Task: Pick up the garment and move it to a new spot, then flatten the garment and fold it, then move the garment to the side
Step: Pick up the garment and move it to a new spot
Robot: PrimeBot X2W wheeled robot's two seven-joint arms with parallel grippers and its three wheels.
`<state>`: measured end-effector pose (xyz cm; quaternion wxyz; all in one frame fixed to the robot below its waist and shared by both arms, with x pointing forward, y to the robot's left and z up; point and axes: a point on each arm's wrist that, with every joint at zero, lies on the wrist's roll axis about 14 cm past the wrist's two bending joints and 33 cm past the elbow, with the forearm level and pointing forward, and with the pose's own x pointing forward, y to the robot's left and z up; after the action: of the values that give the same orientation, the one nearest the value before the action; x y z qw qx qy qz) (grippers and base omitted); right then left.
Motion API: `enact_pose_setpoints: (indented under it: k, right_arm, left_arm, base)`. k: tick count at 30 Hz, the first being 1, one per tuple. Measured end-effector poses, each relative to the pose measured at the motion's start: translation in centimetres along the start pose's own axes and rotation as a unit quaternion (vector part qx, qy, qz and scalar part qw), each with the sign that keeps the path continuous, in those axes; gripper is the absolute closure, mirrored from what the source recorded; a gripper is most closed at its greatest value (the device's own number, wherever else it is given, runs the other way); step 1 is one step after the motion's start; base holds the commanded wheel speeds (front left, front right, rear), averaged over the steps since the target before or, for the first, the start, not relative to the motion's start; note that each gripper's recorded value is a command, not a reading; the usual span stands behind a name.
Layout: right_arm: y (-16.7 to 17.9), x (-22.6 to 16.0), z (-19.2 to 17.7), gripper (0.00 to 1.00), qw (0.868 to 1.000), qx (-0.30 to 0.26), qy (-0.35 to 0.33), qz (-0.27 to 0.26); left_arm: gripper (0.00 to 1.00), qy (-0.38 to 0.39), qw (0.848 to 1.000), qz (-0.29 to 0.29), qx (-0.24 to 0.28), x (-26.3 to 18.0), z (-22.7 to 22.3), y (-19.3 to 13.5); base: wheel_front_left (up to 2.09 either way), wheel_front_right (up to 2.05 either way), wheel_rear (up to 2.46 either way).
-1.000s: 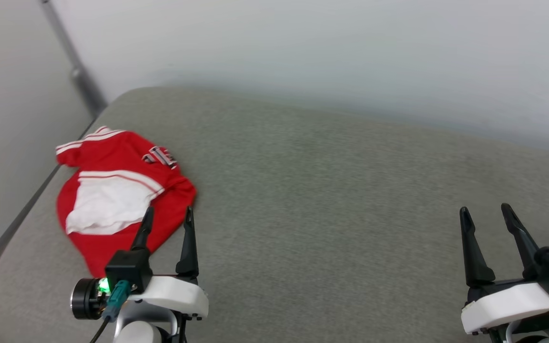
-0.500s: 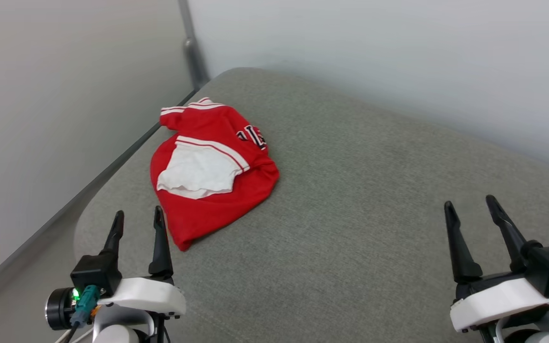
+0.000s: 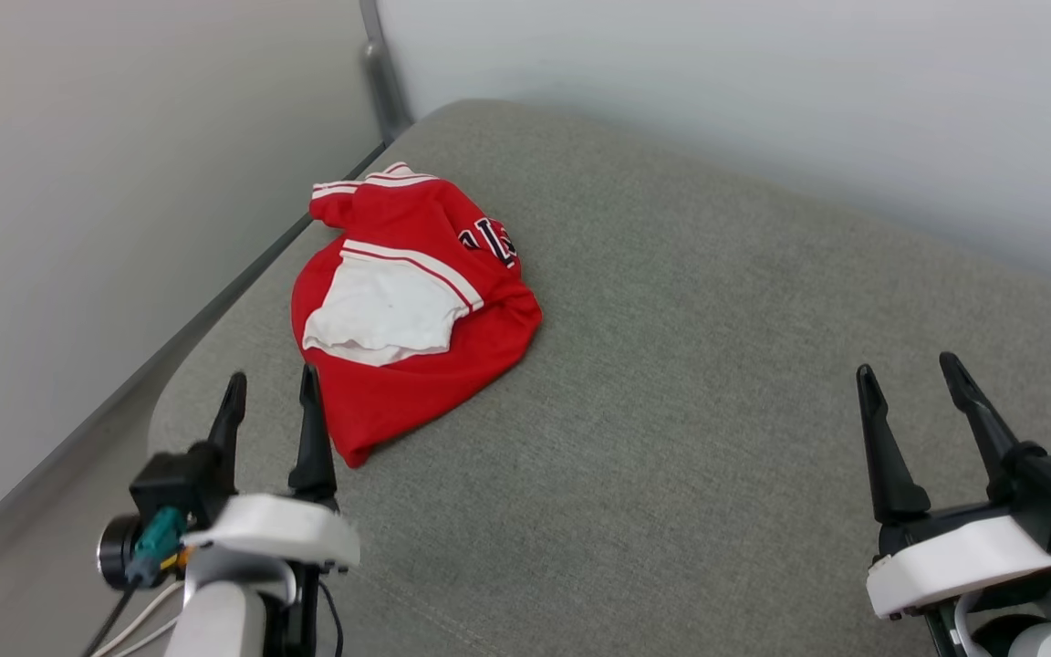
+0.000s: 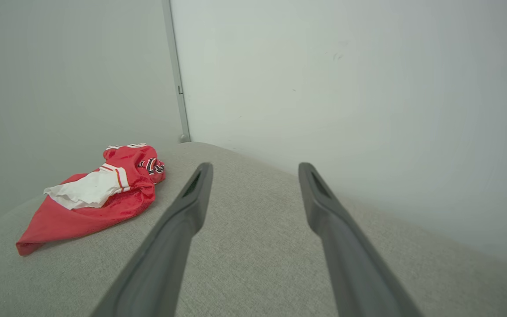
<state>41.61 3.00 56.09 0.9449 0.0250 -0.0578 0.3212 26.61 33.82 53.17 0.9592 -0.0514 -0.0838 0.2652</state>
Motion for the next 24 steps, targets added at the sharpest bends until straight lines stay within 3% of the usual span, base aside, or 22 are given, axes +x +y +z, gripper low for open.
enact_pose_setpoints:
  k: [8, 15, 18, 24]
  right_arm:
    - [-2.5, 1.5, -0.7, 0.00, 1.000, -0.011, 0.005, -0.010]
    - [-6.8, 2.4, -3.3, 0.00, 0.999, -0.003, 0.016, -0.043]
    - [-8.4, 2.6, -4.8, 0.00, 0.998, 0.003, 0.024, -0.057]
    - [-11.3, 2.6, -8.2, 0.00, 0.996, 0.013, 0.042, -0.084]
  left_arm:
    - [0.00, 0.007, 0.999, -0.039, -0.007, 8.7, 1.7, -2.8]
    - [0.00, 0.105, 0.989, -0.097, 0.045, 16.9, -0.2, -6.1]
    - [0.00, 0.189, 0.974, -0.108, 0.065, 18.9, -3.6, -6.9]
    - [0.00, 0.379, 0.917, -0.090, 0.087, 20.3, -11.6, -6.1]
  base:
    - [0.00, 0.00, 0.00]
    - [0.00, 0.00, 0.00]
    - [0.00, 0.00, 0.00]
    - [0.00, 0.00, 0.00]
